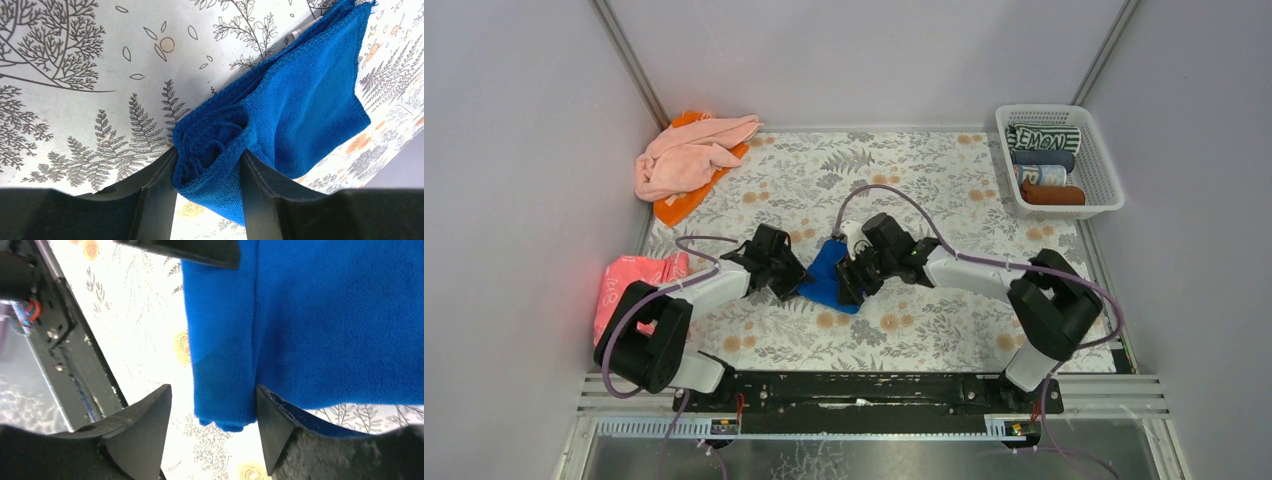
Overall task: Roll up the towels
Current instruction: Roll the towel at the center of the board.
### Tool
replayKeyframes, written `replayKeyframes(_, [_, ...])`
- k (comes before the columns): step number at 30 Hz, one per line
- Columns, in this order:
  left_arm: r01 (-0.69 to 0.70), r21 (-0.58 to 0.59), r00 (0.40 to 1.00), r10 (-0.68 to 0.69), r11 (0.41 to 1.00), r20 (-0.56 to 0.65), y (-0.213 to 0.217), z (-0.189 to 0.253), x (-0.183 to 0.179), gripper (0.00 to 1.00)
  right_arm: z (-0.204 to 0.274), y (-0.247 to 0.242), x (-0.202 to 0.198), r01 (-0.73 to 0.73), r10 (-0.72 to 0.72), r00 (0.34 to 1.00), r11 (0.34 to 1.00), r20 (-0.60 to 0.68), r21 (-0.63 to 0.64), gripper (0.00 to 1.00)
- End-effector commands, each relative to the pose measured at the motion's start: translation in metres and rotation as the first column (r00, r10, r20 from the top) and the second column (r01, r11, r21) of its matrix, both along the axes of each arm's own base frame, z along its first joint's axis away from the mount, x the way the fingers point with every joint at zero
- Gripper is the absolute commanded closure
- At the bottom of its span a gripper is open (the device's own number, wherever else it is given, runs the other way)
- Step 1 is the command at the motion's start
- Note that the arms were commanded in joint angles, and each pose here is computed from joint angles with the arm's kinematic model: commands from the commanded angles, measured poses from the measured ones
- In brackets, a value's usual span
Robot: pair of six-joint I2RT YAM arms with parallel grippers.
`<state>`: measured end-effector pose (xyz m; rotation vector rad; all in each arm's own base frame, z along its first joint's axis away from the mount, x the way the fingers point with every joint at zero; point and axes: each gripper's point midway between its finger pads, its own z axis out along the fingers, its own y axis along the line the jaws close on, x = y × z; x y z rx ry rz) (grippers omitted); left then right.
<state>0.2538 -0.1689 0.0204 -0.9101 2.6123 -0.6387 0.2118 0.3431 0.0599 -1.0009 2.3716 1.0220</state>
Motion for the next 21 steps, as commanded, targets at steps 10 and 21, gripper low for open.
replayKeyframes(10, [-0.01, 0.1, 0.999, 0.015, 0.995, -0.046, 0.017, -0.014, -0.01, 0.59, 0.054, 0.007, -0.008, 0.034, 0.109, 0.745, 0.979, 0.658, -0.201, 0.28])
replayKeyframes(21, [-0.004, 0.102, 0.999, 0.008, 0.995, -0.043, 0.017, -0.012, -0.01, 0.59, -0.008, 0.013, -0.011, -0.011, 0.262, 0.73, 0.928, 0.632, -0.372, 0.28])
